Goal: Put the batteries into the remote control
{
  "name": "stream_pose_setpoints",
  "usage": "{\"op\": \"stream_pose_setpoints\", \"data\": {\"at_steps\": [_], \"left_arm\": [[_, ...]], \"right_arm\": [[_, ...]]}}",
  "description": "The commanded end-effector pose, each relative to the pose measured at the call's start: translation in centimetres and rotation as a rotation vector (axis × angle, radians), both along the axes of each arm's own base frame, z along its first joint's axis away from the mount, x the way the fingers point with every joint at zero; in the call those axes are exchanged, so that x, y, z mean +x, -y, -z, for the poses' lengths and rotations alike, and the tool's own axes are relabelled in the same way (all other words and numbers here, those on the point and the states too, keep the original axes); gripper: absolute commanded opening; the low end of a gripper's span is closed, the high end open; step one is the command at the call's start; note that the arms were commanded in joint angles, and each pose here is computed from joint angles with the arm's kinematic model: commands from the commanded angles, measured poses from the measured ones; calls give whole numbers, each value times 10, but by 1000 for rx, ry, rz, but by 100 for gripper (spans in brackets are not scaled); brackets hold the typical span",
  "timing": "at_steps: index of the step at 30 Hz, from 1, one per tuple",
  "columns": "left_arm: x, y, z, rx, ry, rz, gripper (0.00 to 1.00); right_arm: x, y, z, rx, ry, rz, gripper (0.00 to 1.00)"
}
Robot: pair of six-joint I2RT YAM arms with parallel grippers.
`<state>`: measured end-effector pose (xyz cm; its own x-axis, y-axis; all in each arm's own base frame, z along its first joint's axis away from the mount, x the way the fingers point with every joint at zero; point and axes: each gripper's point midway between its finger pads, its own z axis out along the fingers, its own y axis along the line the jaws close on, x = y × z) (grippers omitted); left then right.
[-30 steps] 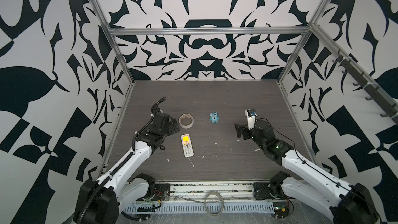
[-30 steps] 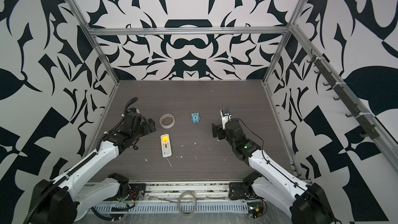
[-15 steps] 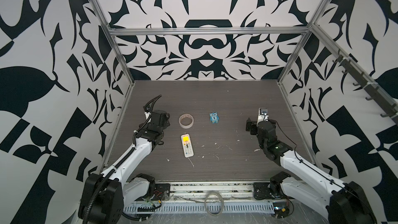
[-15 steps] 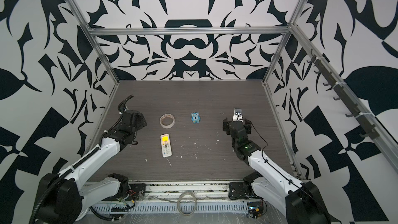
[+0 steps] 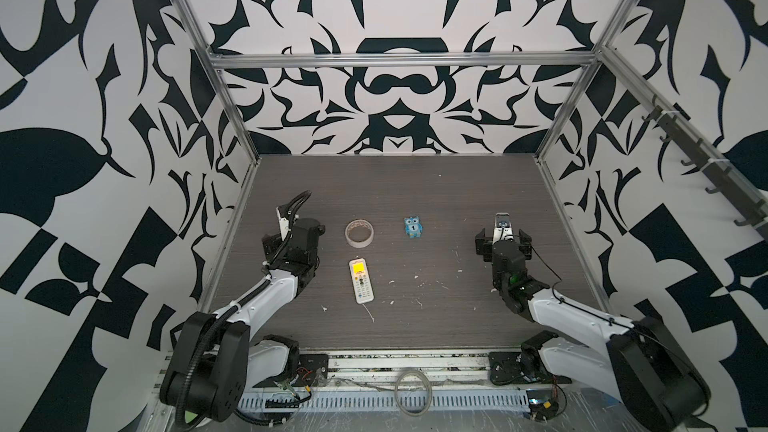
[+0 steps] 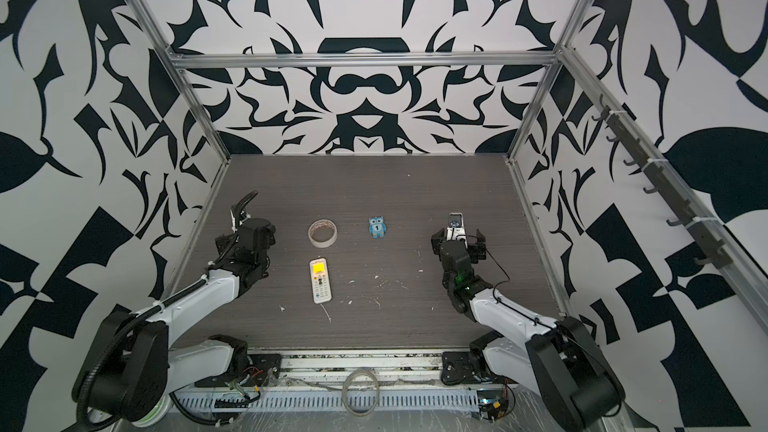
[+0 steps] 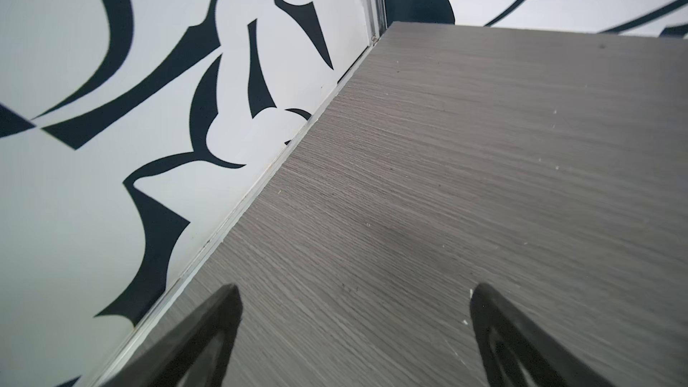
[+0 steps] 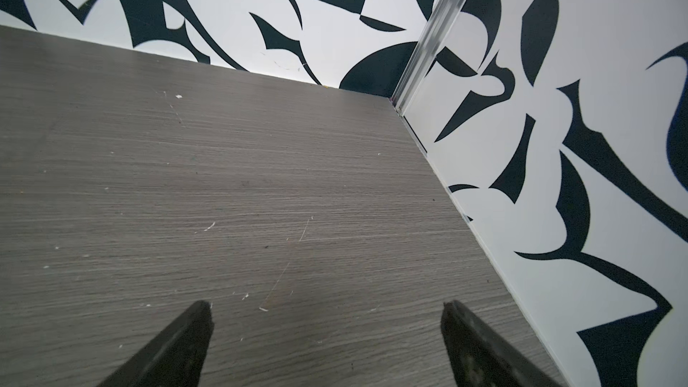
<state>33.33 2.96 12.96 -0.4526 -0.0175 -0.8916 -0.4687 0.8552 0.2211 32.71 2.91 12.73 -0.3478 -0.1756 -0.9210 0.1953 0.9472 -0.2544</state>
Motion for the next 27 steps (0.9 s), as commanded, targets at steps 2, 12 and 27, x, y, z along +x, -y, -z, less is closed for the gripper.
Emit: {"op": "stream_pose_setpoints", "data": {"at_steps": [2, 12, 27], "left_arm": [[14, 4, -8, 60, 83, 70, 99], [33, 1, 9, 27, 97, 123, 100], [48, -6, 9, -16, 173, 146, 99]], "right_arm": [[18, 4, -10, -52, 79, 40, 100], [37, 10, 10, -80, 111, 62, 100], [44, 12, 18, -15, 73, 2, 100]]}}
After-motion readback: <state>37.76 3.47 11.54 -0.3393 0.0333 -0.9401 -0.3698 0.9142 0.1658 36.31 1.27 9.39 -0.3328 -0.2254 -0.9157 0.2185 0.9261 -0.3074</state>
